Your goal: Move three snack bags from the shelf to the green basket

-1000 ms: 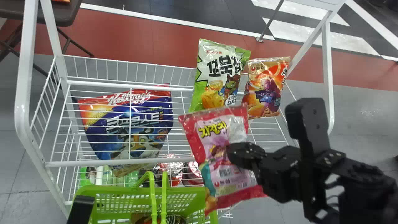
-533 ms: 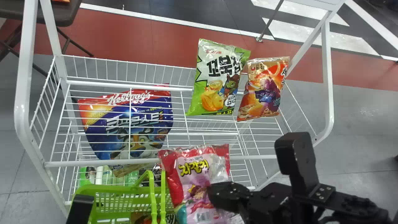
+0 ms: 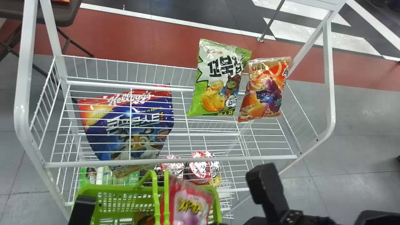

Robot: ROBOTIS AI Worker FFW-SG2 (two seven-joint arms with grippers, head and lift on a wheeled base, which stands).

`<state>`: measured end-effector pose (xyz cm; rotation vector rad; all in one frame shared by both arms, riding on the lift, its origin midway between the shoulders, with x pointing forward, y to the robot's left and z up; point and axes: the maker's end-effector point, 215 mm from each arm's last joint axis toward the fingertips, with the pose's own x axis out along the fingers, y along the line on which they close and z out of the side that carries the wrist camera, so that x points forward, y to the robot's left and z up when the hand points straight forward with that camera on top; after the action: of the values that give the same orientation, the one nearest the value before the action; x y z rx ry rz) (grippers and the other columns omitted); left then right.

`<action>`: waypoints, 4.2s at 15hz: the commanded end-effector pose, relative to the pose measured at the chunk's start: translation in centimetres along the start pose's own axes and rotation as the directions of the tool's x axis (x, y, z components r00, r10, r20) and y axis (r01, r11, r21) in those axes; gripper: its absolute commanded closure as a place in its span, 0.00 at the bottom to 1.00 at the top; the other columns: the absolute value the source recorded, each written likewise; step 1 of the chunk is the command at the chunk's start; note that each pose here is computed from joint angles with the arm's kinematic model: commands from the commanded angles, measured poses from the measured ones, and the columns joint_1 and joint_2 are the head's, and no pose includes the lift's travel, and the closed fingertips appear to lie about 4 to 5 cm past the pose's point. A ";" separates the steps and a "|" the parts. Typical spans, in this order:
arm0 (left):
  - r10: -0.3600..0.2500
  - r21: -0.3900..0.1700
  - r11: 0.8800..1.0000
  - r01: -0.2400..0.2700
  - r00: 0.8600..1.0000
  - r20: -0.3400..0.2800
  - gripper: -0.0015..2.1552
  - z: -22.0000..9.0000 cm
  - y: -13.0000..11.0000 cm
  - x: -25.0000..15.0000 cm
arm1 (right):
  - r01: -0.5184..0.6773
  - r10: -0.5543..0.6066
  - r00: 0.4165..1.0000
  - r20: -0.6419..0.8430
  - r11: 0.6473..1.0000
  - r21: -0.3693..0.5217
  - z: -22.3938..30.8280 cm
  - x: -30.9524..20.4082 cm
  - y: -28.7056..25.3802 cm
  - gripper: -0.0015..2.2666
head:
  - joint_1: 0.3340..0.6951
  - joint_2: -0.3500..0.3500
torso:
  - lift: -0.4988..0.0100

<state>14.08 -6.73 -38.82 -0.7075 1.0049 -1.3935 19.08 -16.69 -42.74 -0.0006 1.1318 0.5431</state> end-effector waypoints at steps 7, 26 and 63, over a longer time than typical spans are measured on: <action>0.003 -0.005 1.000 -0.003 1.000 -0.007 0.95 -0.2 -0.2 -0.1 | 0.075 -0.067 0.972 -0.225 0.997 0.024 -8.6 7.0 -2.9 0.93 | 1.00 0.00 | 0.90; 0.011 -0.005 1.000 -0.011 1.000 -0.008 0.95 -0.3 0.1 0.3 | 0.158 -0.156 0.648 0.746 0.985 0.069 23.7 -7.4 -16.0 0.03 | 1.00 0.00 | 0.90; 0.031 -0.014 0.999 -0.031 1.000 -0.003 0.95 -0.2 1.3 -0.2 | 0.249 -0.338 0.484 0.807 0.937 0.243 23.1 -16.8 -21.8 0.99 | 1.00 0.00 | 0.90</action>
<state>14.47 -6.47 -39.94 -0.6973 1.0248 -1.3654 44.72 -38.06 -23.34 0.0796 0.0744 0.0631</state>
